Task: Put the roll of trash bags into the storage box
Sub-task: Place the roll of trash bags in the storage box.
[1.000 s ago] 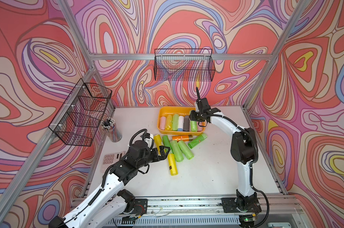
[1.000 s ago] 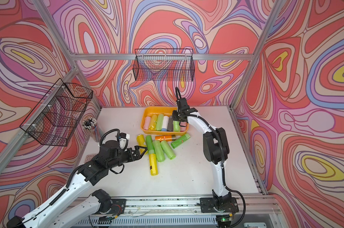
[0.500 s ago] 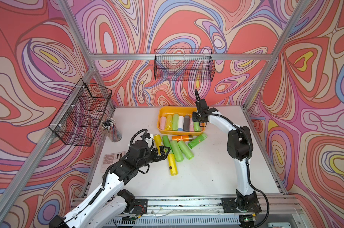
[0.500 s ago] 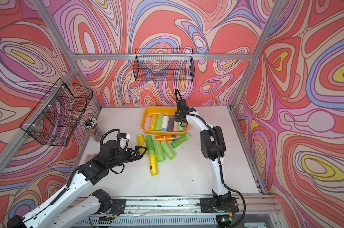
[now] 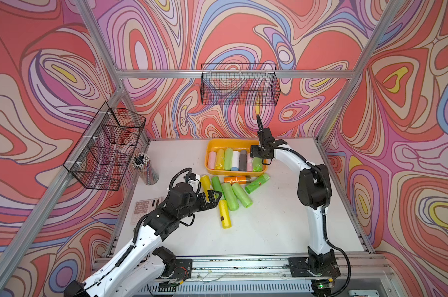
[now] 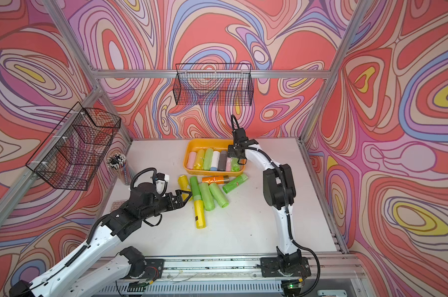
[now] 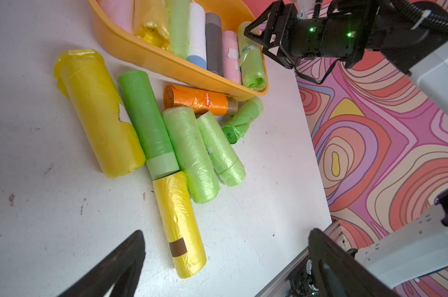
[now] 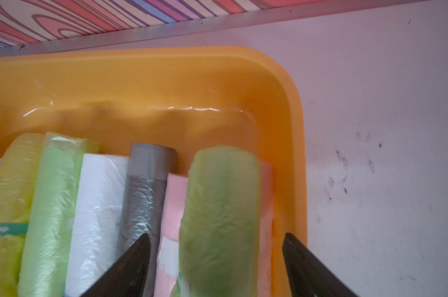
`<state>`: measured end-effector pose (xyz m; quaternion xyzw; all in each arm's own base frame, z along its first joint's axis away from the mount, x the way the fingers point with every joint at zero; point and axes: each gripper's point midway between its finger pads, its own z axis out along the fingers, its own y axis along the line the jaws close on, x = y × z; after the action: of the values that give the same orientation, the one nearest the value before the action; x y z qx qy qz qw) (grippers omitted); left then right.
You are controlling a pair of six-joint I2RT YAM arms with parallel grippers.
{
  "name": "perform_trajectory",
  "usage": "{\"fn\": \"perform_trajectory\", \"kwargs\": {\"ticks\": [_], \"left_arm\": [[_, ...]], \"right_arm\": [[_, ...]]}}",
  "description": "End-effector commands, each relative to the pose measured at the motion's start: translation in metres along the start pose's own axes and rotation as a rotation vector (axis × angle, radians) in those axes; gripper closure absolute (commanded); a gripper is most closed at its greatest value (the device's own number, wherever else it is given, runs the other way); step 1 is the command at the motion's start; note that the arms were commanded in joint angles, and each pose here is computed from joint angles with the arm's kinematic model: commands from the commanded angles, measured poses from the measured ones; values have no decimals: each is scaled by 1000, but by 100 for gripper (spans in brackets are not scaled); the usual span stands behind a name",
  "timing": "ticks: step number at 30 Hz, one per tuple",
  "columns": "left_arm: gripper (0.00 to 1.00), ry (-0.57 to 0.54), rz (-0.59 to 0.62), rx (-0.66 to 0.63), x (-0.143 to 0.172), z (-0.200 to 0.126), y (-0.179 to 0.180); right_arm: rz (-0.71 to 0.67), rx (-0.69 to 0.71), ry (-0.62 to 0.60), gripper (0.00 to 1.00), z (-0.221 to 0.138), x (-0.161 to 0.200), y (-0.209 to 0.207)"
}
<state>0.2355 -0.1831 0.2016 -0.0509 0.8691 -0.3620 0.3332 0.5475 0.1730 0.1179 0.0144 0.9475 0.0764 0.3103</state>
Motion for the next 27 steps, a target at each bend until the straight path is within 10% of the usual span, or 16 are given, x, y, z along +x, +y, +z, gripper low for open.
{"fn": "perform_trajectory", "kwargs": {"ticks": [1,18,27], "left_arm": [[0,7,-4,-3,3,-1,1],[0,-20,14,-230,1,8,46],[0,-2,-32,-289,2,44,62]], "right_arm": [[13,-97,-66,18,-48,-18,16],[33,-470,-218,5,-203,41,38],[82,-578,-234,4,-229,100,30]]}}
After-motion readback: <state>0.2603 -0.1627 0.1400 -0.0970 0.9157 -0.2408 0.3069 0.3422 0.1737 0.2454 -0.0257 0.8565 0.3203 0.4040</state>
